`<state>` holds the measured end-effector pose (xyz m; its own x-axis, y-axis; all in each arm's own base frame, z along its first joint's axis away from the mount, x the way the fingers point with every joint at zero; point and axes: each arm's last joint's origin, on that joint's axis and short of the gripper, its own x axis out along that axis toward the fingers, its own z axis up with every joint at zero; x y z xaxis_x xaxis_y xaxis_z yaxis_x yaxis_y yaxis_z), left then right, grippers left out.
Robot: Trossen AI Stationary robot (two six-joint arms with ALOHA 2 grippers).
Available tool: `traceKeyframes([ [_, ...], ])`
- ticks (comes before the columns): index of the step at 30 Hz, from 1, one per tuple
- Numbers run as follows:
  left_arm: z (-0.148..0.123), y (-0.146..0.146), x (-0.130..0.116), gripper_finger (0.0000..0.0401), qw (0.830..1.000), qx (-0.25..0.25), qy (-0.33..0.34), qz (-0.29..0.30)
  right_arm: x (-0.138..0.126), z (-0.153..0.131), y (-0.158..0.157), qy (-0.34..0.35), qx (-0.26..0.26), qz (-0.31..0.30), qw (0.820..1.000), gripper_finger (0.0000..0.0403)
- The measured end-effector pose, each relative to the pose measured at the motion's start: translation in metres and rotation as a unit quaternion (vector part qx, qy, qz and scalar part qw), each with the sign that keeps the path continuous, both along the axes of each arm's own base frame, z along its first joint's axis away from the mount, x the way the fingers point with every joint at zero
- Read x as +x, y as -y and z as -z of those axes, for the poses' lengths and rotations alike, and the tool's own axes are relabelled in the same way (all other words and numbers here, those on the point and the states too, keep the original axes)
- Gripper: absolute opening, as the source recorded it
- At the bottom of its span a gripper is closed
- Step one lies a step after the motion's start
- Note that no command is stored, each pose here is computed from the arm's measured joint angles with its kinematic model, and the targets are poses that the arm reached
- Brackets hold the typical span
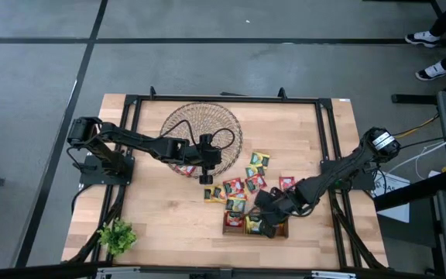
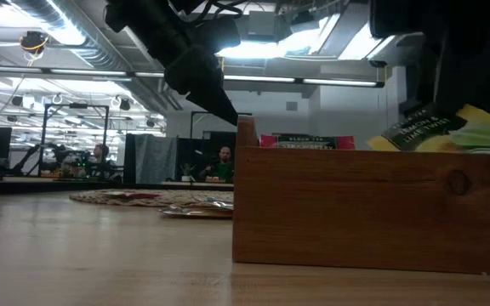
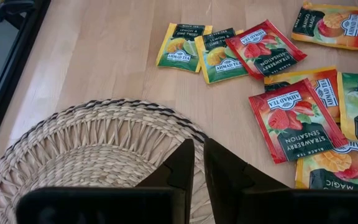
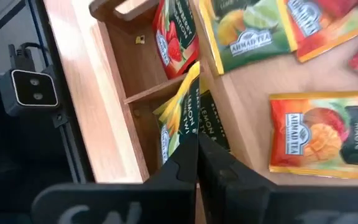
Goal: Pick & Place Tea
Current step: Put the yellow tea bag into the middle section of the wooden organizer
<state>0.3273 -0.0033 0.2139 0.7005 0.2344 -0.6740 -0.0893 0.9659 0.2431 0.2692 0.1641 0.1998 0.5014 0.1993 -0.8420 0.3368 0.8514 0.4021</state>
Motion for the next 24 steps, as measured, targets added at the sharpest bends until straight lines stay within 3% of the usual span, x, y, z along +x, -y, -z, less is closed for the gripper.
traceKeyframes([
  [10,-0.003,0.0,0.003,0.0033,1.0,-0.001,0.024,0.0,-0.013,-0.002,-0.019,0.058,-0.07,0.04,0.995,0.0004],
  [24,-0.004,0.0,0.003,0.0033,1.0,0.0,0.026,0.001,-0.01,0.021,-0.027,0.042,-0.11,0.041,0.992,0.0041],
])
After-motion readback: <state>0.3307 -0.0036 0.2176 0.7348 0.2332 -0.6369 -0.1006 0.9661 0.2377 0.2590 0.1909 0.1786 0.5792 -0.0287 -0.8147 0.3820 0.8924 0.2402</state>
